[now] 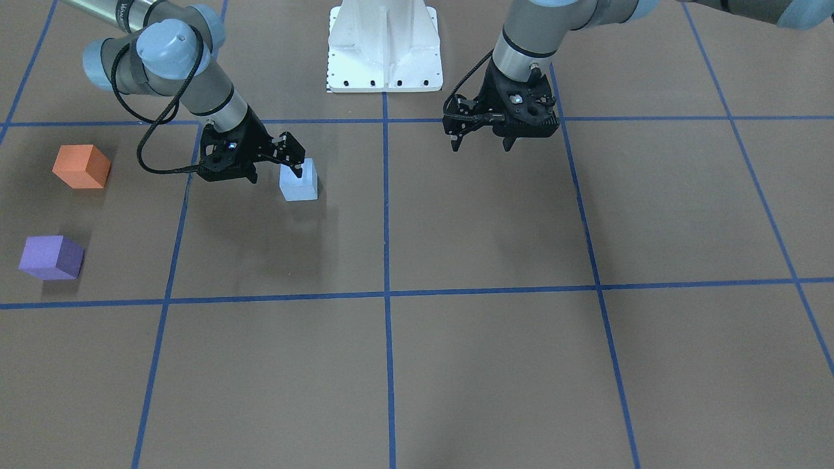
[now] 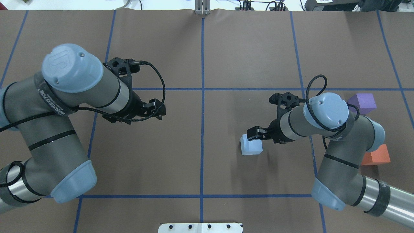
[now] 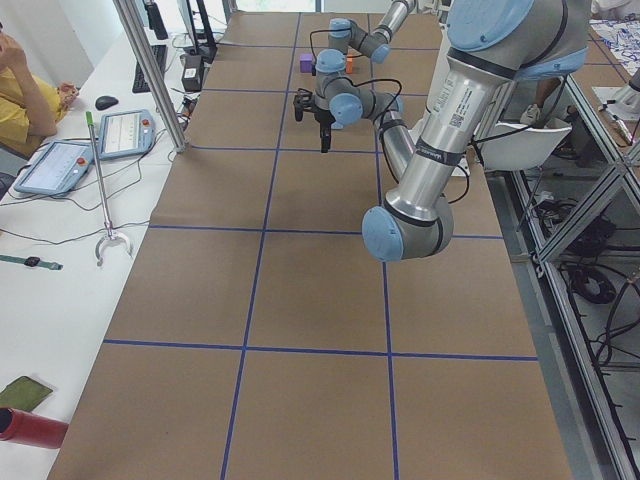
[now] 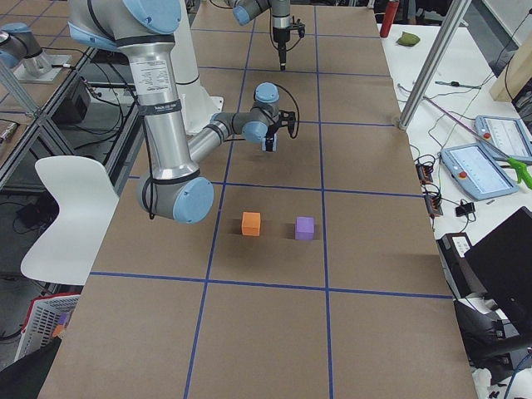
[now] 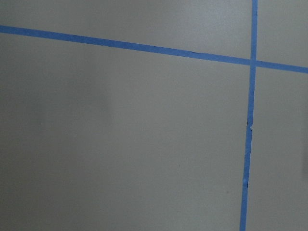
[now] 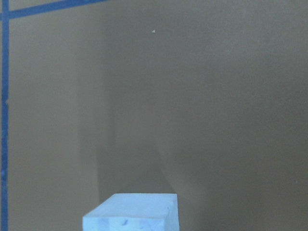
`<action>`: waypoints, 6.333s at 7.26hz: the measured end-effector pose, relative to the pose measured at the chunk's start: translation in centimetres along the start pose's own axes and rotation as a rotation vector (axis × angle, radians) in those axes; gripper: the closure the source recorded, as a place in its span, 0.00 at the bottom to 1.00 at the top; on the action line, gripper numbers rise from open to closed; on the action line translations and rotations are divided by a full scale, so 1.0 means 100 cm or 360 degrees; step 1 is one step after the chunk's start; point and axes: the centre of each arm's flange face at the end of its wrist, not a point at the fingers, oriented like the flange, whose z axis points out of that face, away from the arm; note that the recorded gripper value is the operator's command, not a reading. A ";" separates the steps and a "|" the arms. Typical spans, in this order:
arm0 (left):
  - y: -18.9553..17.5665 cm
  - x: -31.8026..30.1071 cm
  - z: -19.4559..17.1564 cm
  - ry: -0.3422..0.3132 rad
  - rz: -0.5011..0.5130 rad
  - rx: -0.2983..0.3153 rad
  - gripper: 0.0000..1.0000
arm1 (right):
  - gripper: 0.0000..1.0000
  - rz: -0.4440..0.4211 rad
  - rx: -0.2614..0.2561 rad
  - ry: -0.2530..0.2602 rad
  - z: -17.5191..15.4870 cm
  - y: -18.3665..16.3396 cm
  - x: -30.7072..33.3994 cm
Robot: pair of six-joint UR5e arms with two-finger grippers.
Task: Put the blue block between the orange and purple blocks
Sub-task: 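Grasp the light blue cube with the right gripper while the left arm withdraws, then carry the light blue cube with the right gripper toward the purple cube, then lower the light blue cube between the purple and orange cubes, release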
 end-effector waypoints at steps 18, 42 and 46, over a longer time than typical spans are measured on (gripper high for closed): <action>0.000 -0.001 0.002 -0.0007 -0.0004 -0.0001 0.00 | 1.00 -0.0052 0.0036 0.0157 -0.053 -0.055 0.066; 0.004 0.005 0.009 -0.0012 -0.0044 -0.0015 0.00 | 0.01 0.0039 -0.0141 0.0568 -0.045 -0.087 0.323; 0.003 0.006 0.010 -0.0014 -0.0045 -0.0016 0.00 | 0.00 -0.0058 -0.0109 0.0522 -0.067 -0.089 0.317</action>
